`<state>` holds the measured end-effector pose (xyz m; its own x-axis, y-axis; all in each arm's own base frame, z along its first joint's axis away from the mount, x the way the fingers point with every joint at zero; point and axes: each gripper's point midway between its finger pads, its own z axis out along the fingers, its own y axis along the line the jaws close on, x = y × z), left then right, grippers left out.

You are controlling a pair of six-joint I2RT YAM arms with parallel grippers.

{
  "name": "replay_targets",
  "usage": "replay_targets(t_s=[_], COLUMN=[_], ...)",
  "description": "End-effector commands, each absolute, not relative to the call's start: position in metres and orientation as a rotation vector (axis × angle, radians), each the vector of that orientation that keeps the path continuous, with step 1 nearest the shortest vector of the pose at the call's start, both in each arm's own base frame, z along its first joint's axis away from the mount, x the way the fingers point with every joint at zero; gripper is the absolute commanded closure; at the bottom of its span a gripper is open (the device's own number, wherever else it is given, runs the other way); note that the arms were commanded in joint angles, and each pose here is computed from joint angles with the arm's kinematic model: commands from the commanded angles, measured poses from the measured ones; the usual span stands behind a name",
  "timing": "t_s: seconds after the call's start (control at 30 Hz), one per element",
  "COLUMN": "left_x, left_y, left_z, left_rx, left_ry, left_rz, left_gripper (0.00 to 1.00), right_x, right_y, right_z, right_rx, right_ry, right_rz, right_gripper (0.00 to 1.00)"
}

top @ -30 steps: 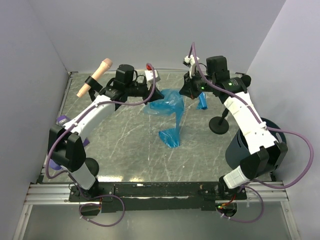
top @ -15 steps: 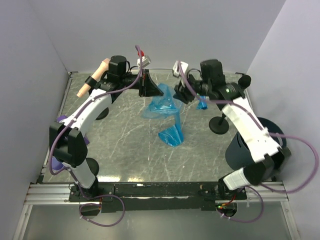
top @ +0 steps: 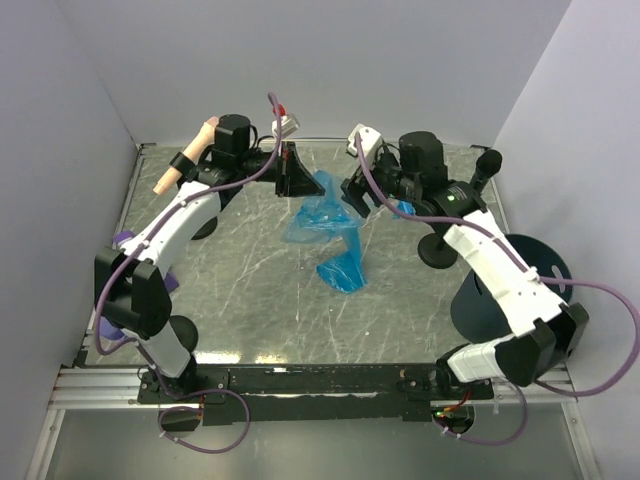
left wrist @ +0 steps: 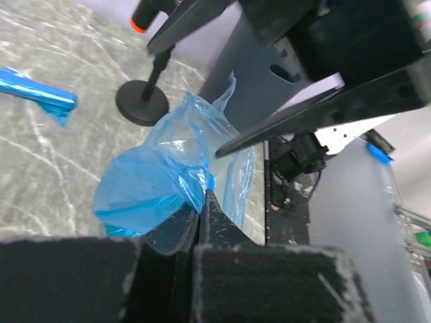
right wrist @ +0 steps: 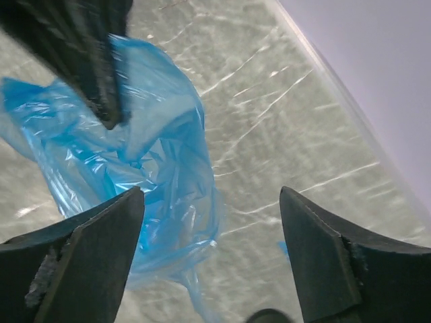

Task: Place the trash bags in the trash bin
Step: Unfold the trash bag at the center of the board.

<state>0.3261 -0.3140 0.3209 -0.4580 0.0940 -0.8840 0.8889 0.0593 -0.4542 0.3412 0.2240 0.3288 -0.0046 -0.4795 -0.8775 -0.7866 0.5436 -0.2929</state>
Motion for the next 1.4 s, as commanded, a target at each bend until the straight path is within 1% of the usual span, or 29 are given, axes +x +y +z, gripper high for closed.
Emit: replay_targets(t_s=[0.0,0.07,0.17,0.2,0.3,0.37,0.43,0.47,0.53,0.57,0.67,0.73,0.87,0.9,0.93,0.97,1.0,1.03,1.07,1.17,1.27,1.37], left_x=[0.324,0.326,0.327,0.327,0.333,0.339,0.342,0.341,0.343,0.343,0.344,0.347,0.352,0.35,0.349,0.347,0.346,0.344,0.345,0.344,0.344,0.343], left_y=[-0.304,-0.301,-0.296,-0.294,-0.287,-0.279,-0.273,-0.269,-0.265,-0.263,-0.261,-0.258,-0.252,-0.252,-0.253,-0.255,-0.257,-0.259,-0.259,-0.261,-0.264,-0.266], left_z=[0.355,0.361,0.369,0.37,0.366,0.364,0.365,0.365,0.364,0.364,0.36,0.357,0.351,0.352,0.351,0.351,0.352,0.354,0.354,0.357,0.359,0.36], left_rx=[0.997,0.981,0.959,0.955,0.946,0.927,0.917,0.903,0.886,0.88,0.866,0.878,0.86,0.876,0.885,0.887,0.892,0.895,0.889,0.846,0.828,0.829], left_ry=[1.549,1.532,1.511,1.507,1.521,1.529,1.509,1.504,1.505,1.51,1.524,1.52,1.546,1.538,1.537,1.538,1.536,1.536,1.54,1.56,1.569,1.567], left_rz=[-1.327,-1.288,-1.266,-1.25,-1.148,-1.056,-0.978,-0.948,-0.911,-0.904,-0.891,-0.844,-0.793,-0.799,-0.81,-0.829,-0.843,-0.859,-0.868,-0.913,-0.942,-0.966], left_gripper=[0.99,0.99,0.99,0.99,0.99,0.99,1.0,0.99,0.99,0.99,0.99,0.99,0.99,0.99,0.99,0.99,0.99,0.99,0.99,0.99,0.99,0.99], right_x=[0.348,0.349,0.356,0.357,0.361,0.367,0.371,0.374,0.377,0.377,0.375,0.376,0.375,0.373,0.37,0.369,0.368,0.366,0.36,0.332,0.303,0.275], right_y=[0.236,0.237,0.231,0.231,0.228,0.219,0.209,0.202,0.19,0.186,0.18,0.174,0.174,0.177,0.179,0.179,0.178,0.179,0.183,0.2,0.217,0.237], right_z=[0.332,0.317,0.289,0.285,0.283,0.284,0.28,0.276,0.271,0.269,0.273,0.279,0.3,0.307,0.313,0.321,0.332,0.342,0.354,0.37,0.369,0.352], right_rx=[-0.901,-0.84,-0.714,-0.684,-0.615,-0.615,-0.635,-0.643,-0.647,-0.635,-0.603,-0.624,-0.694,-0.718,-0.727,-0.721,-0.72,-0.732,-0.788,-0.986,-1.13,-1.271], right_ry=[1.748,1.828,1.959,1.983,2.023,2.024,2.027,2.033,2.037,2.043,2.038,2.011,1.925,1.898,1.878,1.854,1.82,1.782,1.723,1.575,1.462,1.373], right_rz=[0.469,0.497,0.508,0.543,0.635,0.607,0.551,0.517,0.482,0.485,0.543,0.497,0.462,0.479,0.489,0.488,0.479,0.474,0.483,0.488,0.487,0.51], right_gripper=[0.11,0.06,0.01,0.02,0.18,0.25,0.35,0.44,0.55,0.65,0.84,0.9,0.9,0.81,0.69,0.52,0.39,0.33,0.31,0.32,0.36,0.37])
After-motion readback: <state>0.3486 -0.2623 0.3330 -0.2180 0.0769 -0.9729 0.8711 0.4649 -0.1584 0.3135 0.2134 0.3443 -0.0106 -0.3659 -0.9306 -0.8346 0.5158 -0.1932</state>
